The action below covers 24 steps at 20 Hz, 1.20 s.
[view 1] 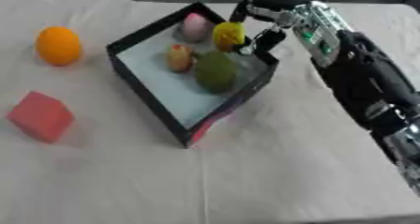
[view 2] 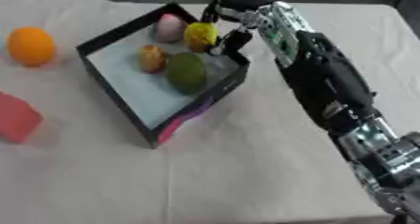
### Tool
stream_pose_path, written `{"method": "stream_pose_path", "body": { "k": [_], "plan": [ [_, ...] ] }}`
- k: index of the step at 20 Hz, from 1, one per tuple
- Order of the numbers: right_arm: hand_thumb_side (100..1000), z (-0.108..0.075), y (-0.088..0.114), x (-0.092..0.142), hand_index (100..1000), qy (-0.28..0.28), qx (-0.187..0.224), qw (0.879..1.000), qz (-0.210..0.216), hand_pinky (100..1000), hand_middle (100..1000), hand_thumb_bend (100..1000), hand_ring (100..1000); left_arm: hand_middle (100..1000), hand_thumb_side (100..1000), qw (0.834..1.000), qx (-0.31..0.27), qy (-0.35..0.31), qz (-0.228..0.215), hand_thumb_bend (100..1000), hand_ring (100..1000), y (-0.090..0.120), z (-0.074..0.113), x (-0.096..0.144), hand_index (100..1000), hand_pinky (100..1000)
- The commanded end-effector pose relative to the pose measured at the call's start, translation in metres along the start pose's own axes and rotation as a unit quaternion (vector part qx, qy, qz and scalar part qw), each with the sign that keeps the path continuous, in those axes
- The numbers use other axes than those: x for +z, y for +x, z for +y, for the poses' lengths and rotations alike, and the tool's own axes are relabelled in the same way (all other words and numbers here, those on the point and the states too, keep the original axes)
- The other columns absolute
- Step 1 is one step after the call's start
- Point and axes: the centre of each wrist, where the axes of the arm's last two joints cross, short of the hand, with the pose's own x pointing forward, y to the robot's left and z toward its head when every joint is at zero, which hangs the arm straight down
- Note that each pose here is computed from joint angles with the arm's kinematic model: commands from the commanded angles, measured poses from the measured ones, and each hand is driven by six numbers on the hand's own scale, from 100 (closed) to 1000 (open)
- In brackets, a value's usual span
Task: Pick up objects on the table and place them in the box.
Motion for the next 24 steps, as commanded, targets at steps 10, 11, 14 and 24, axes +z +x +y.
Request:
{"method": "stream_pose_path", "body": {
  "k": [10,11,14,24],
  "plan": [
    [100,-0.064,-0.011,0.049,970,-0.120,-0.064,0.991,-0.015,919,800,100,826,794,690,1.000,-0.016,-0.010,-0.016,100,849,0.012,0.005,-0.004,844,967],
    [100,-0.071,-0.010,0.059,961,-0.144,-0.092,0.985,-0.022,917,790,100,821,794,690,1.000,-0.017,-0.010,-0.017,100,849,0.012,0.005,-0.004,844,967],
    [262,-0.089,-0.005,0.093,892,-0.224,-0.197,0.953,-0.060,900,744,100,779,794,684,1.000,-0.019,-0.010,-0.020,100,849,0.013,0.005,-0.004,844,967],
    [551,-0.065,0.001,0.191,890,-0.386,-0.454,0.796,-0.111,938,749,100,780,797,644,0.998,-0.026,-0.028,-0.050,100,848,0.022,0.004,-0.009,846,964]
  ]
}}
